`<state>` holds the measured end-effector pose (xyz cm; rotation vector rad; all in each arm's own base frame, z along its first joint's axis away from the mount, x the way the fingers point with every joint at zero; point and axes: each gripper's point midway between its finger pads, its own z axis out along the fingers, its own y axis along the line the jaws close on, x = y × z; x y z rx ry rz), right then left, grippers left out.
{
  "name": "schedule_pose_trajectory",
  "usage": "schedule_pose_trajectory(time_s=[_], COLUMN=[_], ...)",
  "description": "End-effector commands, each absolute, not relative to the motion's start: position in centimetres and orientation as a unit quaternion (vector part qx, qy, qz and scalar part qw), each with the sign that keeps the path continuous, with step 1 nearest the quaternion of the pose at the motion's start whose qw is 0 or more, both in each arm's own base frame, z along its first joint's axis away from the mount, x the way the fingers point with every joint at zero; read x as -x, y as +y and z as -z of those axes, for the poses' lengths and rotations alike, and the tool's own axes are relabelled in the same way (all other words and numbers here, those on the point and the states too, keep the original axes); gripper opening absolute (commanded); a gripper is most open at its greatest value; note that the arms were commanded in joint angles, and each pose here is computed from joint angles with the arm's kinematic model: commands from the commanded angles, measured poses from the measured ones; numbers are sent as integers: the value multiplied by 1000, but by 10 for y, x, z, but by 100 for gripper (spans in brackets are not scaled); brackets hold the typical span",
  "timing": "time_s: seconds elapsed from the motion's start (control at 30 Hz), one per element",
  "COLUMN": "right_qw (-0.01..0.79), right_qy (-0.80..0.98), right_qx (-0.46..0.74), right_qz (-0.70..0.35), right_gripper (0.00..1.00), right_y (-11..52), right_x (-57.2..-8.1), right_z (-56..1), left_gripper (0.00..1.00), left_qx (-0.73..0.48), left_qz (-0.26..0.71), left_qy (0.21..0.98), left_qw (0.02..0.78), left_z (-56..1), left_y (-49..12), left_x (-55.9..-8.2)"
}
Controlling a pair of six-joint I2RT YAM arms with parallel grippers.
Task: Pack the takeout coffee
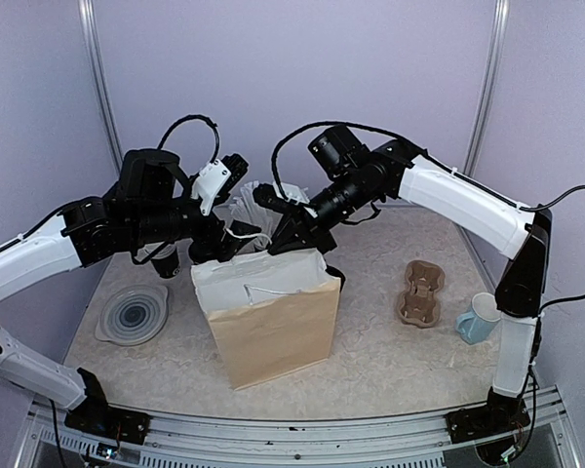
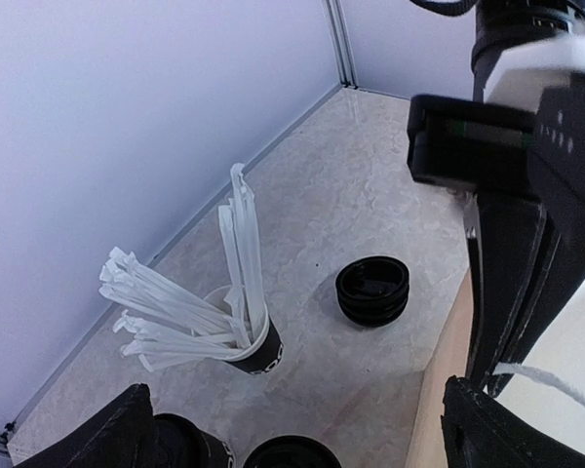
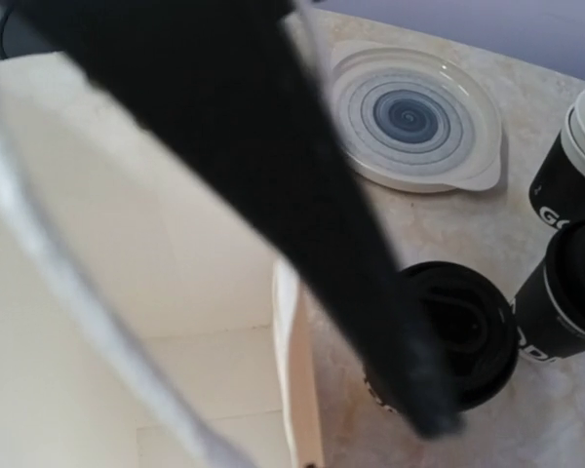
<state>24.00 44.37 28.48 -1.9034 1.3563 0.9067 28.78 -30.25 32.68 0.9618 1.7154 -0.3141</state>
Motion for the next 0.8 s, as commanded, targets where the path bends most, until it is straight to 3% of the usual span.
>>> schedule_pose_trajectory(time_s=[0.0,0.3,0.6,0.77], right_qw=[305,301,289,276], right_qy=[529,539,522,508], right_qx=[707,689,692,700], right_qz=[-357,-380,-406,-419], right_gripper=[0,0,0,0], right_y=[446,441,442,438], right_x=[-240,-245,-235,-225], right_z=[-290,-293,-297,-296], left_gripper=[99,99,98,91], left_qx=[-430,-469,-464,-486], left_qz=[137,180,255,294], left_qy=[732,722,673,657], left_qw=[511,476,516,496], left_z=[-307,-297,-329,-331], left_y=[-299,-292,-324,-338], left_x=[-267,-223,-230,-233])
